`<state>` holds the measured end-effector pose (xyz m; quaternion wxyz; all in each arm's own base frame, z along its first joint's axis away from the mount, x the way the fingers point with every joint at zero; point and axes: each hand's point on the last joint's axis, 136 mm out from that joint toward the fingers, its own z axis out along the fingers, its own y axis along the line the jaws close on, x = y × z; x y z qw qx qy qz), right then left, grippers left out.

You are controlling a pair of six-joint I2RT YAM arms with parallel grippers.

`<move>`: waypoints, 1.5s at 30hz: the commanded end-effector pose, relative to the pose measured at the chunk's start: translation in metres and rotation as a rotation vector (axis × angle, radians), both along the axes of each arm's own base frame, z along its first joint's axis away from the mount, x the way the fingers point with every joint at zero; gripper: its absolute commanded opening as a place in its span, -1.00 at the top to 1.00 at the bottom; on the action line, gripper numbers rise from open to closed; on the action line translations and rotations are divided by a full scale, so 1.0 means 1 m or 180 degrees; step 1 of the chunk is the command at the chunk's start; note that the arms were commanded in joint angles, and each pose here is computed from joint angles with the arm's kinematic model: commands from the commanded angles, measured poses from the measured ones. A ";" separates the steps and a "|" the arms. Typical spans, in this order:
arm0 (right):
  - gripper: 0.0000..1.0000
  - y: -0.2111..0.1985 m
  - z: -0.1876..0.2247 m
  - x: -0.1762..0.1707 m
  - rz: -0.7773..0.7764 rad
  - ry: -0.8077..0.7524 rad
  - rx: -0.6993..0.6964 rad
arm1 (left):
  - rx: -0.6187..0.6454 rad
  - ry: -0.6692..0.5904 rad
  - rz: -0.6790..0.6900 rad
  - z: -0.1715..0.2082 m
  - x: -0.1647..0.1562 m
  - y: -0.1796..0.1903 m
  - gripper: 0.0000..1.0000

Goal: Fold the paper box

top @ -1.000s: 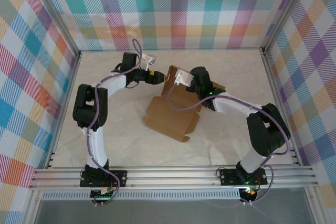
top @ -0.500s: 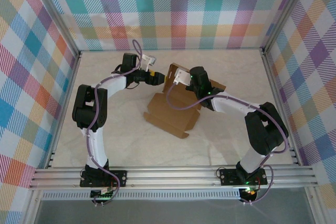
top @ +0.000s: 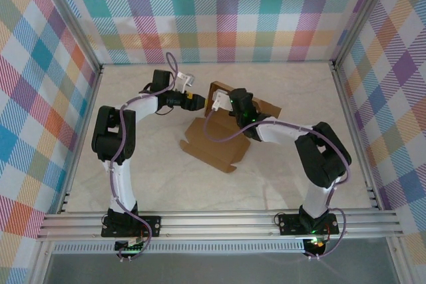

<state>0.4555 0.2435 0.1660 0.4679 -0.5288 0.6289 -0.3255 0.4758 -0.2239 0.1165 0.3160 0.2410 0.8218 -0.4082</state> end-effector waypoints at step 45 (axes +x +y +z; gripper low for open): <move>1.00 0.032 0.008 0.002 0.0129 -0.0952 -0.0437 | -0.0152 0.0227 0.0857 0.013 0.003 0.091 -0.99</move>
